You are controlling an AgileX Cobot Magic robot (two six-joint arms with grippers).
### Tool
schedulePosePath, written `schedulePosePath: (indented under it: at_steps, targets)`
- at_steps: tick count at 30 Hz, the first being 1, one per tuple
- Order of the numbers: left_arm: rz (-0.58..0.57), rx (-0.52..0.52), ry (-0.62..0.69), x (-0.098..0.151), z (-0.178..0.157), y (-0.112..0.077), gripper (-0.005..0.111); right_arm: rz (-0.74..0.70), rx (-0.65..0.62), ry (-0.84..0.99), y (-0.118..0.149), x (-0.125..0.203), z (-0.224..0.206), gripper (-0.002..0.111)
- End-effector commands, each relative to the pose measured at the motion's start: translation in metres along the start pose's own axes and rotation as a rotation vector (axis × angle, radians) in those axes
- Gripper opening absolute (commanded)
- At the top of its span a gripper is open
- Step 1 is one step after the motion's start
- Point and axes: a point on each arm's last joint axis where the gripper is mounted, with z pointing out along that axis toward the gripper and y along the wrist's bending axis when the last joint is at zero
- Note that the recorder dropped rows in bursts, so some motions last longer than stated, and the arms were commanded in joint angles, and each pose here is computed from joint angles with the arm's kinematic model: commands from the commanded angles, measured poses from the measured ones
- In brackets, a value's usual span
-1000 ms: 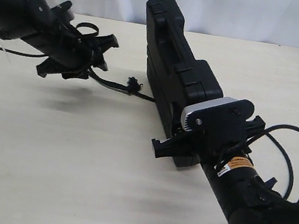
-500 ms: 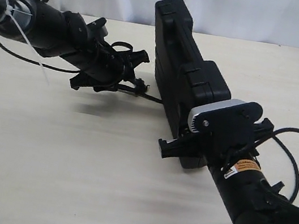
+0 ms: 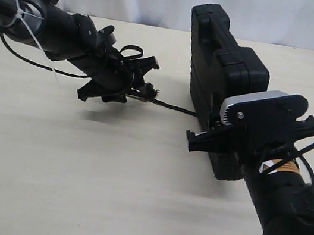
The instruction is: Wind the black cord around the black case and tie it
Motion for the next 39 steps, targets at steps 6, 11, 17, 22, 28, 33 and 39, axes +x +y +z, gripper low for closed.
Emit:
schedulePosePath:
  at_steps: [6,11,17,22,28,33,39]
  targets:
    - [-0.141,0.034,-0.041,-0.003,0.008,-0.001,0.047,-0.023,0.025,-0.046,-0.001,-0.004,0.001,0.005]
    - [-0.091,0.040,-0.097,-0.009,0.007,-0.003,0.047,-0.030,0.003,-0.060,0.001,-0.005,0.001,0.005]
    - [0.091,0.030,-0.088,-0.016,0.002,-0.015,0.047,-0.030,0.003,-0.060,0.001,-0.005,0.001,0.005]
    - [0.433,-0.055,-0.025,-0.027,-0.011,-0.033,0.047,-0.030,0.002,-0.057,0.001,-0.005,0.001,0.005]
    - [0.798,-0.257,0.007,-0.041,-0.024,-0.031,0.047,-0.030,0.001,-0.056,0.001,-0.005,0.001,0.005]
    - [1.151,-0.266,0.086,-0.018,-0.011,-0.040,0.047,-0.033,-0.003,-0.059,0.001,-0.005,0.001,0.005]
    - [1.546,-0.281,-0.022,0.006,0.000,-0.067,0.047,-0.070,-0.018,-0.035,0.003,-0.003,0.001,0.005]
